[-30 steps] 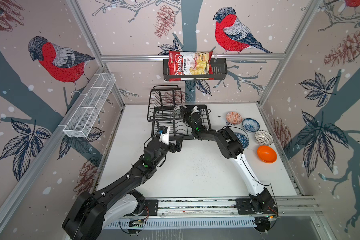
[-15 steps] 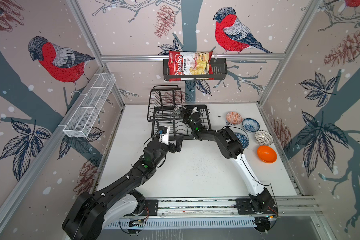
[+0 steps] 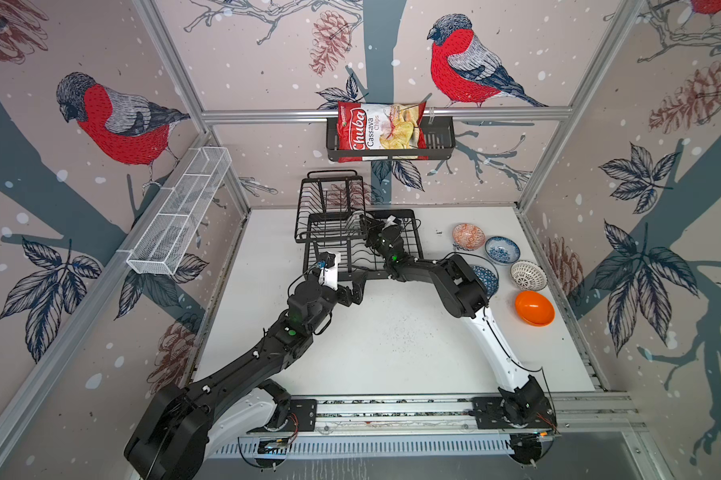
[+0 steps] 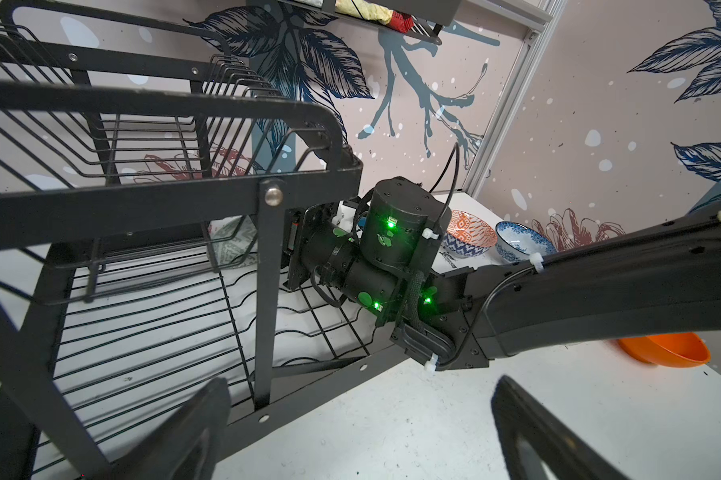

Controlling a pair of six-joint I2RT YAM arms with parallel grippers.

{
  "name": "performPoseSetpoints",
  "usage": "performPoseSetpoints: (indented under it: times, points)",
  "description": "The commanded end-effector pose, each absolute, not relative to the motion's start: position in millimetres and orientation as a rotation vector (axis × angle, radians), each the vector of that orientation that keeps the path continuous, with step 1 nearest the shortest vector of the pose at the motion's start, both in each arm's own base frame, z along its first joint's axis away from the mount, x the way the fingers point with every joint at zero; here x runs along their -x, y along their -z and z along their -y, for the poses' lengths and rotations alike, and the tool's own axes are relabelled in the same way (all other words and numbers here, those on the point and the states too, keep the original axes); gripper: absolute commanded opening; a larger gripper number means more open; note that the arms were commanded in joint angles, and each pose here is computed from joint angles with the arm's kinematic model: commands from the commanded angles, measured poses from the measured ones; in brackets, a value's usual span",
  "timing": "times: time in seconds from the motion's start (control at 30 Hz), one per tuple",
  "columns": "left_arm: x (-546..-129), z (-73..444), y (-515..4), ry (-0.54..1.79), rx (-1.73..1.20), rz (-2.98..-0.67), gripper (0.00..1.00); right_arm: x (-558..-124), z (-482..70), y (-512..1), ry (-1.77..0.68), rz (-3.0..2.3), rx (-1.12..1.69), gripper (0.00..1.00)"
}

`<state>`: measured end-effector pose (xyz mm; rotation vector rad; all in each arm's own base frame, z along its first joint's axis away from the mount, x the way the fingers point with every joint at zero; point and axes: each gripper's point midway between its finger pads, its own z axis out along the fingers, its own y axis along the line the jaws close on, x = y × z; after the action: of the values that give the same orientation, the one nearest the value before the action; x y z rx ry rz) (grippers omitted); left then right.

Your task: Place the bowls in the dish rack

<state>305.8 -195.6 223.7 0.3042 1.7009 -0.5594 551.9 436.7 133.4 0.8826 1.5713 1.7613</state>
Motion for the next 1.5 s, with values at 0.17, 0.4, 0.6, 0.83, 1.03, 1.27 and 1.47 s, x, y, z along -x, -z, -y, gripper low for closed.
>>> performPoseSetpoints:
  times: [0.17, 0.4, 0.6, 0.83, 1.03, 1.27, 1.47]
  points:
    - [-308, 194, -233, 0.561, -0.286, -1.667, 0.98, -551, -438, -146, -1.759, -1.564, -0.858, 0.26]
    - [-308, 194, -232, 0.561, -0.286, -1.669, 0.98, -551, -434, -150, -1.752, -1.562, -0.852, 0.29]
    - [-308, 194, -232, 0.561, -0.287, -1.67, 0.98, -550, -429, -157, -1.75, -1.555, -0.843, 0.3]
    - [-308, 195, -232, 0.562, -0.288, -1.67, 0.98, -546, -414, -163, -1.688, -1.578, -0.829, 0.33]
    - [-308, 194, -232, 0.562, -0.286, -1.669, 0.98, -537, -392, -167, -1.634, -1.609, -0.806, 0.35]
    - [-305, 192, -235, 0.563, -0.284, -1.656, 0.98, -518, -363, -177, -1.535, -1.661, -0.74, 0.38]
    - [-300, 193, -238, 0.572, -0.312, -1.637, 0.98, -501, -344, -191, -1.42, -1.735, -0.652, 0.41]
